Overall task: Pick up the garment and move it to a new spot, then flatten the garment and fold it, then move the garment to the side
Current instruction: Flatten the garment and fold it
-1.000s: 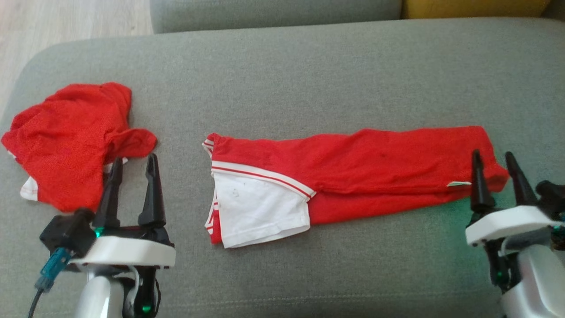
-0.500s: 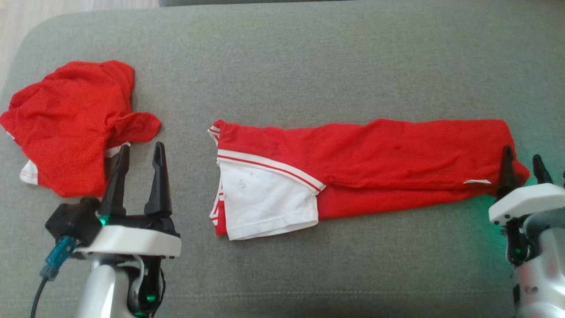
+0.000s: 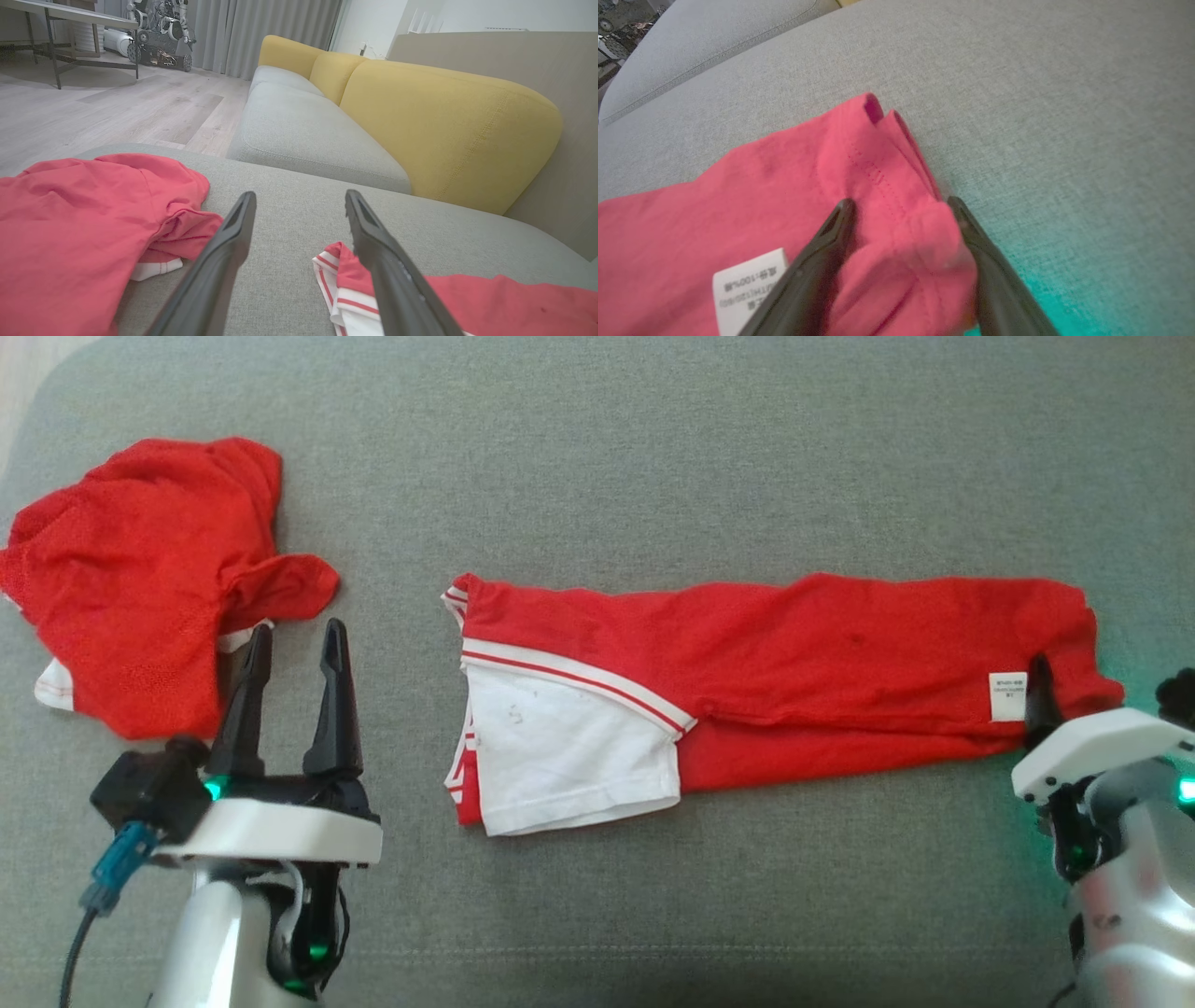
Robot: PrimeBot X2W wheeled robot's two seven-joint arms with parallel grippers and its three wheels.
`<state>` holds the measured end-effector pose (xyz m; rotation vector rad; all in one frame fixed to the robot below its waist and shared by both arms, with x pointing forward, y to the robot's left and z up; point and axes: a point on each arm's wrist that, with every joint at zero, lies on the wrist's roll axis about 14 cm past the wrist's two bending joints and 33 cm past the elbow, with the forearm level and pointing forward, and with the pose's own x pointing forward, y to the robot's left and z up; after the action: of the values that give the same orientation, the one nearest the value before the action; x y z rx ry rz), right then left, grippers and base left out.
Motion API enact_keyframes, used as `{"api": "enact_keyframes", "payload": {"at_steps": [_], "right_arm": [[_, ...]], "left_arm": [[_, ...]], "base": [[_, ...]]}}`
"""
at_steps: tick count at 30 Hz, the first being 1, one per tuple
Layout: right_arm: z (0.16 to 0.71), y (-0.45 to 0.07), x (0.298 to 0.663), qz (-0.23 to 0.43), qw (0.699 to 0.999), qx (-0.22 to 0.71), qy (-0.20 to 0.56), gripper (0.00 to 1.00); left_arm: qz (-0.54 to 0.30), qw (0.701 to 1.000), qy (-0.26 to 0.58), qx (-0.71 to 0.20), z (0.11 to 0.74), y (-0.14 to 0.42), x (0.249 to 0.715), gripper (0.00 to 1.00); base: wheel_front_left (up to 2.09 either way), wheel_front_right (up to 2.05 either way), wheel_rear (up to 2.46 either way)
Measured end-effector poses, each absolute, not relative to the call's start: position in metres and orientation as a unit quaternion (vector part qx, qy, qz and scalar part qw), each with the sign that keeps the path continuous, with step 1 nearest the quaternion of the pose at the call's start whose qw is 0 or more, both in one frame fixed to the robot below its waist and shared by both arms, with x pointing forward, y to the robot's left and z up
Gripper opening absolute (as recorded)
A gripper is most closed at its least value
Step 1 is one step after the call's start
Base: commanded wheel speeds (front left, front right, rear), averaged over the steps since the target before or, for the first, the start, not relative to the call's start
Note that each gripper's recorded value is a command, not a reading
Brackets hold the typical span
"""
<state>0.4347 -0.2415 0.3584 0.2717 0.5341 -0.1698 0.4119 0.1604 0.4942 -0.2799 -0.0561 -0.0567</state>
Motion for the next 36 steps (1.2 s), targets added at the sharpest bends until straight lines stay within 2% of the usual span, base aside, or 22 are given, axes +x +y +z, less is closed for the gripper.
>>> {"api": "enact_keyframes", "payload": {"at_steps": [2, 3, 4, 5, 13, 24, 36], "right_arm": [[0.357, -0.240, 0.436, -0.081, 0.950, 0.134, 0.270, 1.00], [0.358, -0.238, 0.437, -0.079, 0.950, 0.135, 0.271, 0.83], [0.358, -0.237, 0.438, -0.077, 0.949, 0.137, 0.273, 0.20], [0.358, -0.236, 0.439, -0.077, 0.949, 0.139, 0.272, 0.00], [0.364, -0.239, 0.439, -0.074, 0.951, 0.141, 0.266, 0.00], [0.412, -0.320, 0.444, -0.141, 0.970, 0.049, 0.190, 0.00], [0.448, -0.262, 0.460, -0.082, 0.985, 0.074, 0.134, 0.00]], "left_arm": [[-0.029, 0.989, -0.029, -0.139, 0.495, 0.160, 0.413, 1.00], [-0.029, 0.989, -0.030, -0.140, 0.495, 0.160, 0.414, 1.00], [-0.030, 0.989, -0.032, -0.140, 0.497, 0.159, 0.415, 1.00], [-0.031, 0.989, -0.035, -0.140, 0.498, 0.159, 0.417, 1.00], [-0.033, 0.989, -0.042, -0.140, 0.504, 0.158, 0.417, 1.00], [-0.036, 0.988, -0.058, -0.141, 0.516, 0.157, 0.412, 1.00], [-0.036, 0.986, -0.065, -0.147, 0.524, 0.155, 0.397, 1.00]], "base": [[0.00, 0.00, 0.00], [0.00, 0.00, 0.00], [0.00, 0.00, 0.00], [0.00, 0.00, 0.00], [0.00, 0.00, 0.00], [0.00, 0.00, 0.00], [0.00, 0.00, 0.00]]}}
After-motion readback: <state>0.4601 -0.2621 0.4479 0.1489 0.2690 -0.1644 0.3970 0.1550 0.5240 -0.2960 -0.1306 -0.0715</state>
